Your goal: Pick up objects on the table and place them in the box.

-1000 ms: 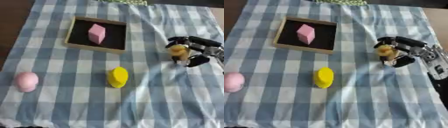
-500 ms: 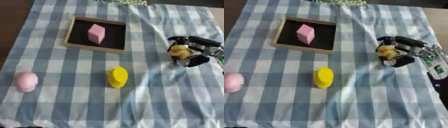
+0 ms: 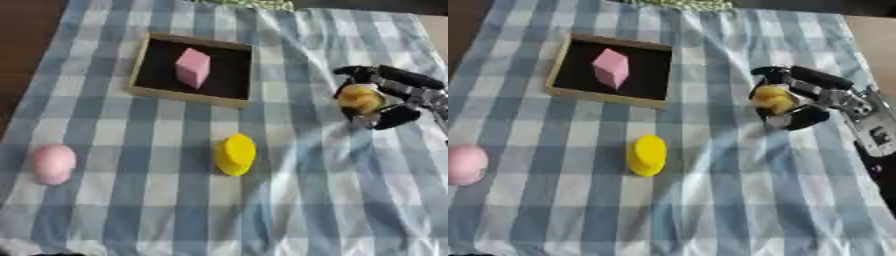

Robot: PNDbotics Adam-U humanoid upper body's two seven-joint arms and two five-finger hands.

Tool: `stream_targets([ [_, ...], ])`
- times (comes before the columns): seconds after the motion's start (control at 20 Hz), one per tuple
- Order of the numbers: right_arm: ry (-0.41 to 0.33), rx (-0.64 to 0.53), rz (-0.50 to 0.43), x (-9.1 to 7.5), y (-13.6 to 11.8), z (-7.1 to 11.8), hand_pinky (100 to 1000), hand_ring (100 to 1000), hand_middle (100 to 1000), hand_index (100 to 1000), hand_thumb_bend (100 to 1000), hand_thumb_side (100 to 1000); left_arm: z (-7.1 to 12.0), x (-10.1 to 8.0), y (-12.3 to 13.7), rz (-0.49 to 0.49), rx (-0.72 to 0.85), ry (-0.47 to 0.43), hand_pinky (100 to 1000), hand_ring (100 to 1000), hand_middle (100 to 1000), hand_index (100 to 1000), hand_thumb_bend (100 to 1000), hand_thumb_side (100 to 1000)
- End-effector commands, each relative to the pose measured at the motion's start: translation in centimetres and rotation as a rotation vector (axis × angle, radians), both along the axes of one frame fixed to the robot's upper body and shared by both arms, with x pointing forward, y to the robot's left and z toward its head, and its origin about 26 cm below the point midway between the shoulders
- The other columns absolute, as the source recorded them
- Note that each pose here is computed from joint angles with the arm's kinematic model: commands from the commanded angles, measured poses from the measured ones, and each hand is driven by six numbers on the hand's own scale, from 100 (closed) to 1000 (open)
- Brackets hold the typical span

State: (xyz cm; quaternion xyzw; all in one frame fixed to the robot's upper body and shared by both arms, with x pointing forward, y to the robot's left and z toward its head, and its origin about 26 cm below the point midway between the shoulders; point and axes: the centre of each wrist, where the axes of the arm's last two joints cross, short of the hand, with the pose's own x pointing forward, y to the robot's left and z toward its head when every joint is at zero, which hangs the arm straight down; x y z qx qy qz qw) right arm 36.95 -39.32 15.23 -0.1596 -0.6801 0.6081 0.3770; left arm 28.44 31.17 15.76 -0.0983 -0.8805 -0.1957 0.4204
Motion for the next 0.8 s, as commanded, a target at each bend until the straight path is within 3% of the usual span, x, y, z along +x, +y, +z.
stream_targets([
  [0.05,-0.067,-0.182,0.223,0.0,-0.2,3.4,1000,1000,108,719,100,235,0.8,0.0,0.1,-0.014,0.025,-0.024,799,975,834,841,100,565],
  [0.55,-0.229,-0.162,0.409,1.9,3.5,9.1,960,1000,100,715,100,203,1.8,0.6,-0.6,-0.053,0.033,-0.059,800,975,834,841,100,567],
  [0.6,-0.240,-0.156,0.426,2.2,4.0,9.6,956,1000,100,715,100,289,2.0,0.7,-0.8,-0.066,0.034,-0.067,800,975,834,840,100,568],
  [0.65,-0.249,-0.148,0.440,2.6,4.5,10.1,953,1000,100,716,100,200,2.3,0.8,-1.1,-0.081,0.032,-0.076,800,974,834,841,100,568],
  [0.8,-0.282,-0.130,0.470,4.0,6.1,11.3,931,1000,100,712,100,198,3.2,1.0,-2.1,-0.128,0.029,-0.112,801,973,833,841,100,572],
])
